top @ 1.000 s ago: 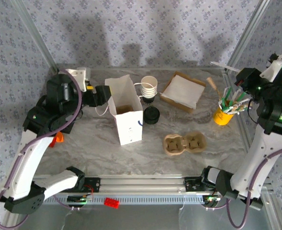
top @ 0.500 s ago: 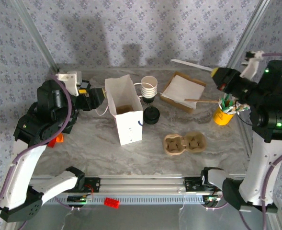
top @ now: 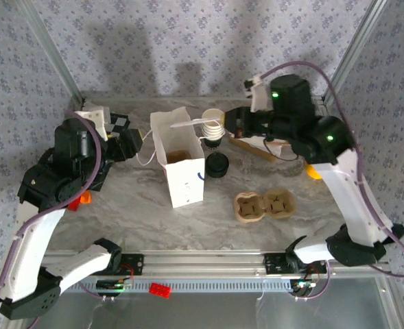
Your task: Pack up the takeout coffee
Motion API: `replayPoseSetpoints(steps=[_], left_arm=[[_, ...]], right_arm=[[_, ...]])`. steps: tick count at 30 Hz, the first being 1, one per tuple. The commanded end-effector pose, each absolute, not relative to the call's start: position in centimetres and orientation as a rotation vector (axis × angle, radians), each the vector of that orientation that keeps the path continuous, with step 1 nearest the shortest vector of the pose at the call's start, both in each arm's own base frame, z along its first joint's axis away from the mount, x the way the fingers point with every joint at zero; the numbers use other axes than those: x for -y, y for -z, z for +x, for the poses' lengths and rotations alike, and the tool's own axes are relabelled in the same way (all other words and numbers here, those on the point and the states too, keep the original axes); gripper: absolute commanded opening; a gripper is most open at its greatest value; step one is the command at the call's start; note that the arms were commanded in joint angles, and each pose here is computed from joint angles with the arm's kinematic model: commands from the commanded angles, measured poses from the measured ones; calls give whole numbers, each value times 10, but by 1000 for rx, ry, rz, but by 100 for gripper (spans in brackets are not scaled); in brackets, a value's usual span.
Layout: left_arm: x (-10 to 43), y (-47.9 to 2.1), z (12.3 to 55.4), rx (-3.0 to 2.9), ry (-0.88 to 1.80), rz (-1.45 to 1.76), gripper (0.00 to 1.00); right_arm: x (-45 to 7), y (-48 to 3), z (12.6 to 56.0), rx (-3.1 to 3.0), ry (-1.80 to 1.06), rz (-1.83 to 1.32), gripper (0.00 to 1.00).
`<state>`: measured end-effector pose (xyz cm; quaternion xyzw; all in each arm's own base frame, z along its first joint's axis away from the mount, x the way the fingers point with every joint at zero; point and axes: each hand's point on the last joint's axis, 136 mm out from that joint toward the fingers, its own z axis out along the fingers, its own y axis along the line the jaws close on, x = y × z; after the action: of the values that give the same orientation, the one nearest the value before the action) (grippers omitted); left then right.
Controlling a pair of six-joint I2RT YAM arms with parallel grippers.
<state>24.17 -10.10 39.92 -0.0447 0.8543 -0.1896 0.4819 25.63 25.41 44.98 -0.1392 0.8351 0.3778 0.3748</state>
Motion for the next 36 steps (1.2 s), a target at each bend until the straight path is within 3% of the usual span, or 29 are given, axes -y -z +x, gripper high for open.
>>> replayPoseSetpoints(steps=[1,5,9,11,16,22,27,32,36], left_arm=[[90,-397,238,-2083,429,-158,82],[93,-393,240,-2093,433,-153,82],[99,-391,245,-2097,460,-150,82],[103,-392,246,-2099,478,-145,82],[112,-399,246,-2095,532,-116,81],[118,-402,248,-2100,535,-69,82],[126,-404,255,-2098,539,-13,82],[134,-406,264,-2100,523,45,82],[137,-407,269,-2082,523,67,83]], right_arm=[[-248,-441,256,-2175,-819,-373,0],[-263,-425,264,-2222,-758,-414,0],[-290,-408,280,-2267,-671,-483,6],[-307,-397,287,-2297,-648,-543,24],[-305,-403,292,-2305,-605,-564,50],[-234,-404,303,-2329,-548,-315,64],[-152,-346,327,-2439,-388,-98,71],[-107,-278,353,-2575,-196,-138,76],[-113,-230,374,-2637,-125,-352,80]])
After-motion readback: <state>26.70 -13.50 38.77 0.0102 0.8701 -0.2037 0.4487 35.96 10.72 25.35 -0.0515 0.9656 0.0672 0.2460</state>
